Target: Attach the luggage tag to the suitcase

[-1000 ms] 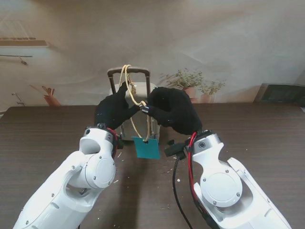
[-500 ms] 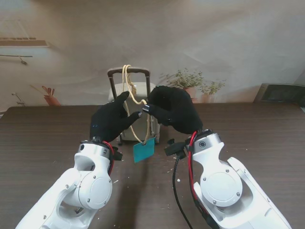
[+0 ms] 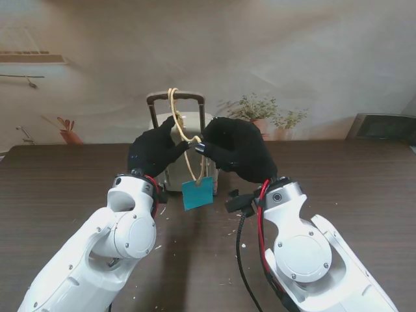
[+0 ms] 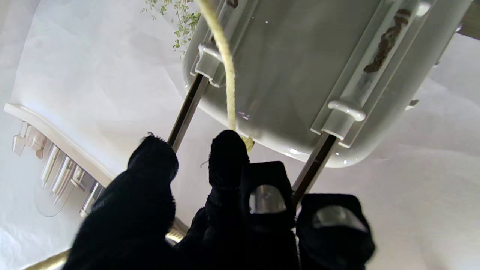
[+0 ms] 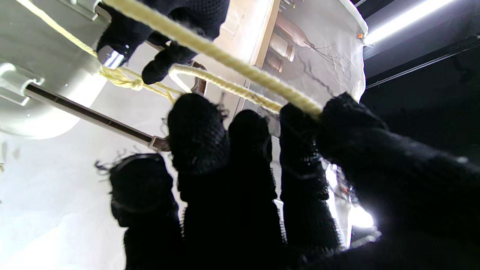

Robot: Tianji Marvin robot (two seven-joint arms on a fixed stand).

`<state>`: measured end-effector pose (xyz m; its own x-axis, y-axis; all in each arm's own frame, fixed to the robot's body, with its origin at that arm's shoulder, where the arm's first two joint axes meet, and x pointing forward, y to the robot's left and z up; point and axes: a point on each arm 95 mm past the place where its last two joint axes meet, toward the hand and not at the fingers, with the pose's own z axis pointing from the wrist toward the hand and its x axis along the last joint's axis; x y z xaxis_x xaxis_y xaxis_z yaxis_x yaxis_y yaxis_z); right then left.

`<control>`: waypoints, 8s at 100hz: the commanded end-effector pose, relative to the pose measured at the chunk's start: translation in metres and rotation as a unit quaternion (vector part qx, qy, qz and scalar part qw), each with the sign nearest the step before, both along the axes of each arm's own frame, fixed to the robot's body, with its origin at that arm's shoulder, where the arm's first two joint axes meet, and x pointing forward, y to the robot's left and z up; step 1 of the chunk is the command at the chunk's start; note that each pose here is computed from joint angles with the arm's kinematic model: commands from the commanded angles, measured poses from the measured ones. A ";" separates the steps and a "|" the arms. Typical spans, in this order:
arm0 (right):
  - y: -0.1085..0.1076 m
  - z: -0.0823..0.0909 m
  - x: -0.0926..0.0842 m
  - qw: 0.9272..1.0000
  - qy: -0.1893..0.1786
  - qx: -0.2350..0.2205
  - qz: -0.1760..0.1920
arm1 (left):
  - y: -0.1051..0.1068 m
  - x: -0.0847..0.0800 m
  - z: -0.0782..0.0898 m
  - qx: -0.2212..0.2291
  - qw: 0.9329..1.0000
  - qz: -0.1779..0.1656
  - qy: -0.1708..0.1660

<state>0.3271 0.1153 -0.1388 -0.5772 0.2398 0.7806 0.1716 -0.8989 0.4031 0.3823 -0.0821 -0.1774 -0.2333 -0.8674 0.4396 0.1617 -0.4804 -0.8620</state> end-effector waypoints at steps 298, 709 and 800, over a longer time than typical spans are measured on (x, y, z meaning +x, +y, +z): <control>-0.004 -0.007 -0.001 1.000 0.011 -0.006 -0.001 | -0.007 0.029 -0.004 -0.003 0.999 0.038 0.000; 0.001 -0.013 0.002 1.000 0.025 -0.011 -0.001 | -0.011 0.021 -0.011 -0.514 0.846 -0.085 0.110; 0.011 -0.039 0.042 0.996 0.031 -0.041 -0.077 | 0.005 -0.013 -0.008 -0.530 0.832 -0.092 0.135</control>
<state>0.3676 0.1251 -0.1728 -0.4847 0.3772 0.7892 0.0375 -0.8925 0.4496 0.3739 -0.0753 -0.1911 -0.0837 0.0711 0.9940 -0.1118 -0.9918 0.0615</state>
